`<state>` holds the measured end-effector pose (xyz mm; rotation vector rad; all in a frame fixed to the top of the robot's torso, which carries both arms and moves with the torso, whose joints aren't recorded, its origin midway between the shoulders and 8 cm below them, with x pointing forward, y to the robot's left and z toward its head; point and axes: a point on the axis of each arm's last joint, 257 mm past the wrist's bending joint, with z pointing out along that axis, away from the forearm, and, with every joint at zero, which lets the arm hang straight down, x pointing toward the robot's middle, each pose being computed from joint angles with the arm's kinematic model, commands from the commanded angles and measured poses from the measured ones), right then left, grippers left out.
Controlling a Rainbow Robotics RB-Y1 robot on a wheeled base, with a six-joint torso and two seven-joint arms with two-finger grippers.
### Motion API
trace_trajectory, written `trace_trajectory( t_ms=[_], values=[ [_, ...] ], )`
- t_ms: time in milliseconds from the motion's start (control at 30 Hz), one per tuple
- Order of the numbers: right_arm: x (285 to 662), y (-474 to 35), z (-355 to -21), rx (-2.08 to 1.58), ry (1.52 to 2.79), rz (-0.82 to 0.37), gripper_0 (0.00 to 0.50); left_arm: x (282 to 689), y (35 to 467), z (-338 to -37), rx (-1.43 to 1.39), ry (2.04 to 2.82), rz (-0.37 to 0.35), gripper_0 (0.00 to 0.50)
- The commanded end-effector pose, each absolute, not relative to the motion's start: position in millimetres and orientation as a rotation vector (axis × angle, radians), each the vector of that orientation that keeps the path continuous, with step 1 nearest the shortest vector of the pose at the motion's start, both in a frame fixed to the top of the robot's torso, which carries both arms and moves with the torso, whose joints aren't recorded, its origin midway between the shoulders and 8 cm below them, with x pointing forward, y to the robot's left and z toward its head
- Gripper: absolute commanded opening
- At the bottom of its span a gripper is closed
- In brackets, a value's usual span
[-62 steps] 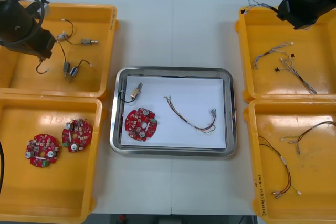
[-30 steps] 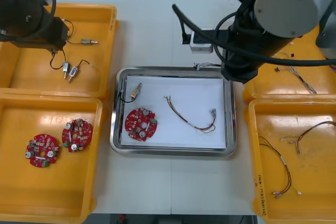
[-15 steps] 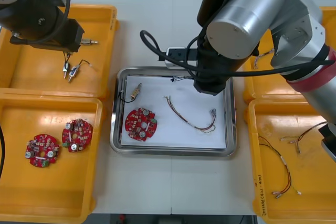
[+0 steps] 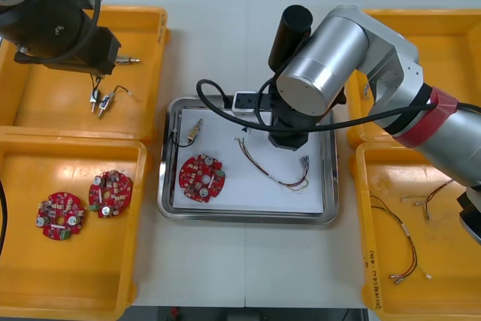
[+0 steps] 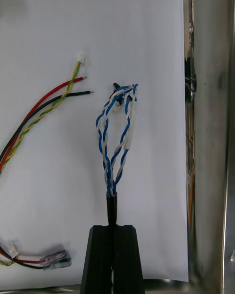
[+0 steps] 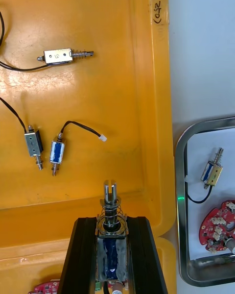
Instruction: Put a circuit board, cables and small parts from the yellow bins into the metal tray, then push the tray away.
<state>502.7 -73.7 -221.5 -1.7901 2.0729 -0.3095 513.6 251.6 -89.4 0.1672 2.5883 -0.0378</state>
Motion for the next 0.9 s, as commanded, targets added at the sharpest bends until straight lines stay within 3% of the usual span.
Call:
trace_trajectory(
  t_ms=[33, 267, 300, 333, 400, 433, 467, 500, 900],
  values=[
    [507, -66, -231, -1.796, 2.051, -0.317, 0.000, 508, 241, -91, 0.092, 2.592, -0.078, 0.001],
    [512, -74, -233, -1.792, 2.058, -0.363, 0.000, 508, 242, -89, 0.083, 2.587, -0.089, 0.001],
    [513, -75, -233, -1.791, 2.059, -0.365, 0.023, 508, 242, -89, 0.083, 2.587, -0.089, 0.001],
    [513, -75, -233, -1.790, 2.059, -0.369, 0.071, 508, 242, -89, 0.082, 2.588, -0.089, 0.001],
    [513, -75, -233, -1.791, 2.057, -0.370, 0.363, 508, 242, -91, 0.085, 2.590, -0.090, 0.000],
    [514, -76, -233, -1.792, 2.058, -0.372, 0.414, 507, 242, -91, 0.088, 2.592, -0.090, 0.001],
    [514, -76, -233, -1.792, 2.058, -0.372, 0.414, 507, 241, -92, 0.090, 2.593, -0.093, 0.001],
    [514, -77, -232, -1.787, 2.063, -0.371, 0.500, 507, 241, -91, 0.090, 2.592, -0.094, 0.000],
    [505, -76, -216, -1.790, 2.077, -0.340, 0.500, 506, 241, -92, 0.083, 2.597, -0.098, 0.003]
  ],
)
